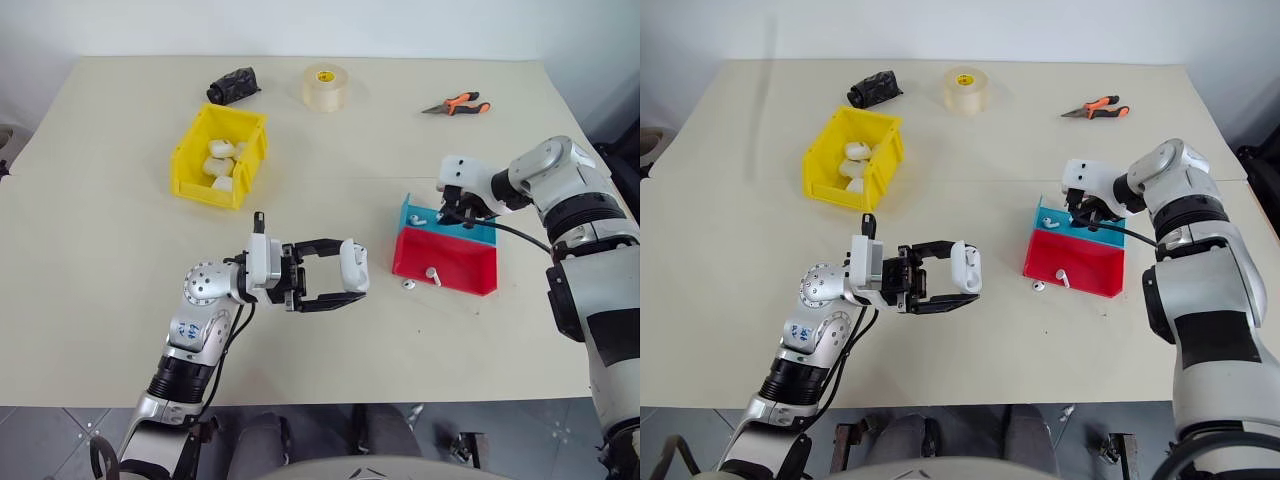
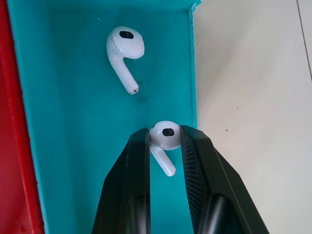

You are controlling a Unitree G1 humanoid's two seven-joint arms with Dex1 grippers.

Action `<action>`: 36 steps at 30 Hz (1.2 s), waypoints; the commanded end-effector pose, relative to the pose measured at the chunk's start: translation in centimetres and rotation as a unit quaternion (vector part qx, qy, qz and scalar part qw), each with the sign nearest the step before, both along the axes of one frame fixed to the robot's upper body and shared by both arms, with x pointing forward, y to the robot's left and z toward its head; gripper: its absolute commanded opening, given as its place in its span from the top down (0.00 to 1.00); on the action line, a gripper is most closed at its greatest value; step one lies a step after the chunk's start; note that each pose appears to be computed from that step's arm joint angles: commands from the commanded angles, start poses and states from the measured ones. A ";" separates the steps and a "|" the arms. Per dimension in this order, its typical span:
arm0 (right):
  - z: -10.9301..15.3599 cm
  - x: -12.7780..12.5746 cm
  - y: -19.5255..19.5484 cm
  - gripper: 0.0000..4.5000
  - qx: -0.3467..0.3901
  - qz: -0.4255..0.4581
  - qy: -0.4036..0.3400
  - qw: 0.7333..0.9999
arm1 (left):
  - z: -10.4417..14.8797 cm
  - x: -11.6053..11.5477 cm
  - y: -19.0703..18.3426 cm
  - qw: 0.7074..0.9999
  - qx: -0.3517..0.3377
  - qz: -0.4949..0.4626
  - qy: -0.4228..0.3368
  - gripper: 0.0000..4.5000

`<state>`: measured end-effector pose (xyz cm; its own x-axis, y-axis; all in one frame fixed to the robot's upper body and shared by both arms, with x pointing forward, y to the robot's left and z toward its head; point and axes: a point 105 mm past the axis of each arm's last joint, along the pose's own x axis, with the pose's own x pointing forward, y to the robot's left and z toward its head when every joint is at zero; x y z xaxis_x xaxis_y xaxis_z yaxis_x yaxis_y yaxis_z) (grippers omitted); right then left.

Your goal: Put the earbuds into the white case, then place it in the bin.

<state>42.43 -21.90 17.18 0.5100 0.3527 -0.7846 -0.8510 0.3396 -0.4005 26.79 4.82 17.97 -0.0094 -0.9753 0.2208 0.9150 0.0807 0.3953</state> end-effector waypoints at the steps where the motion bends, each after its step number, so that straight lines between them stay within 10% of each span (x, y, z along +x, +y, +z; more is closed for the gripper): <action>1: 1.3 0.0 -0.6 0.88 0.031 -0.004 -0.020 0.999 | 0.9 -0.4 -0.1 1.000 -0.008 -0.007 -0.020 0.38; 10: 6.2 -3.3 0.5 0.88 0.247 0.083 0.020 0.965 | 0.9 -0.1 0.3 1.000 -0.003 -0.008 -0.015 0.38; 17: 7.1 -8.7 4.4 0.88 0.454 0.154 0.051 0.876 | 1.0 0.7 0.6 1.000 -0.010 -0.014 -0.002 0.38; 29: 6.3 -17.6 10.9 0.88 0.631 0.173 0.127 0.746 | 1.7 2.1 0.1 1.000 -0.017 -0.019 0.005 0.38; 36: 6.7 -17.5 11.9 0.88 0.668 0.153 0.105 0.721 | 1.9 2.2 -0.4 0.999 -0.021 -0.028 0.007 0.38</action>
<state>25.37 -10.00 23.07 0.1757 0.9445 0.2776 -0.9511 0.0901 0.2955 29.12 4.65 19.06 -0.0361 -0.9690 0.2443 0.9306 0.0565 0.3618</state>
